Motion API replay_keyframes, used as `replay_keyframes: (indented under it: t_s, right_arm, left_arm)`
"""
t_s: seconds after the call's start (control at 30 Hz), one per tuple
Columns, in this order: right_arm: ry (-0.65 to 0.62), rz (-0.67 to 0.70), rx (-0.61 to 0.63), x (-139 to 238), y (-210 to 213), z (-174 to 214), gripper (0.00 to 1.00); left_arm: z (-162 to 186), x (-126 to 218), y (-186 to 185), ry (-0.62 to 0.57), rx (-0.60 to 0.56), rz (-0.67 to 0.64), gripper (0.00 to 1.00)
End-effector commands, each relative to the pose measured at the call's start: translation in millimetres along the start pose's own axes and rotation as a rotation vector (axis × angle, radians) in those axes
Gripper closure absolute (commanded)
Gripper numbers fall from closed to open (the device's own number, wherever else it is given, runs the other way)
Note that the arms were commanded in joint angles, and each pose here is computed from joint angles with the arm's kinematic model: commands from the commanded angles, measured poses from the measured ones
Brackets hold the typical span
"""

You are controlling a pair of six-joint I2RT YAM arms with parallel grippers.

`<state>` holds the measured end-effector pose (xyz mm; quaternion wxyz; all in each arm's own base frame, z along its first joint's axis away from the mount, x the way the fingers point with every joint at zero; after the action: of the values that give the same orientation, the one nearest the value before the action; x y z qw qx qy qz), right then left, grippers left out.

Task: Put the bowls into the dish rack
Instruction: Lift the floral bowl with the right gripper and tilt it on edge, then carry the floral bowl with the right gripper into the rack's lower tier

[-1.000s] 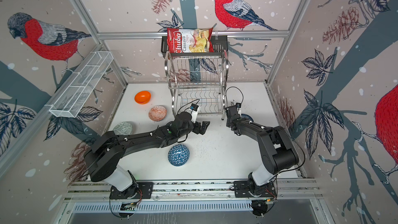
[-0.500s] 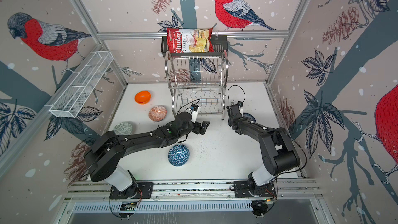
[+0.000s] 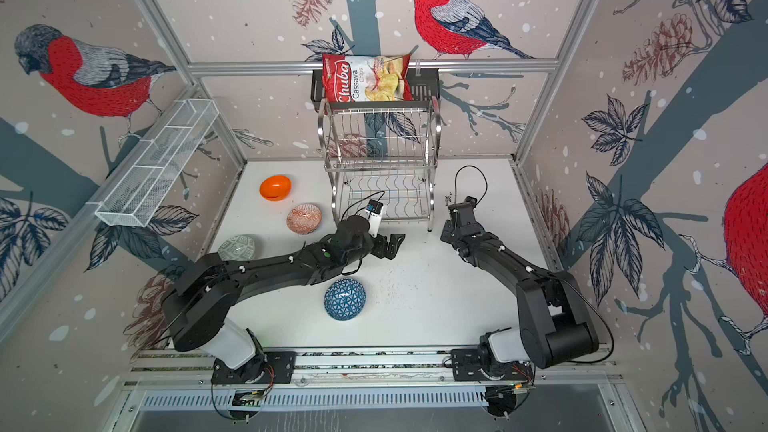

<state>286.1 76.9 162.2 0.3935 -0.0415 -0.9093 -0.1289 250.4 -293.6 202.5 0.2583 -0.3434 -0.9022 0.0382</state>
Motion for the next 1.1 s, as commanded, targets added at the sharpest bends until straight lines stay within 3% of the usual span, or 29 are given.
replay_keyframes:
  t_s: [0.0, 0.23, 0.53, 0.87, 1.07]
  right_arm:
    - [-0.033, -0.105, -0.052, 12, 6, -6, 1.00]
    - [-0.100, -0.318, -0.098, 42, 9, 0, 1.00]
    - [-0.178, -0.477, -0.129, 71, 18, 1, 1.00]
    - [-0.221, -0.666, -0.109, 103, 57, -12, 1.00]
    - [-0.256, -0.790, -0.063, 109, 92, -7, 1.00]
  left_arm:
    - [-8, 6, -3, -0.036, 0.010, 0.029, 0.02]
    - [-16, 23, 9, -0.053, 0.064, 0.002, 0.02]
    - [-17, 56, 32, -0.070, 0.096, -0.041, 0.02]
    - [-12, 83, 67, -0.165, 0.131, -0.143, 0.02]
    - [-4, 92, 79, -0.210, 0.149, -0.134, 0.02]
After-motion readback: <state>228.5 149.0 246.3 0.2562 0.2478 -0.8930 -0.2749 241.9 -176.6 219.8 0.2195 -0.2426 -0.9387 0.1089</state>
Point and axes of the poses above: each gripper's point midway between its finger pads, its own x axis back along the fingers, its own y axis along the line the jaws close on, z = x × y, the point moved 10 cm from there along x, back along the fingers, and after that the axes turned 1 degree about -x, right-handed, at the moved point
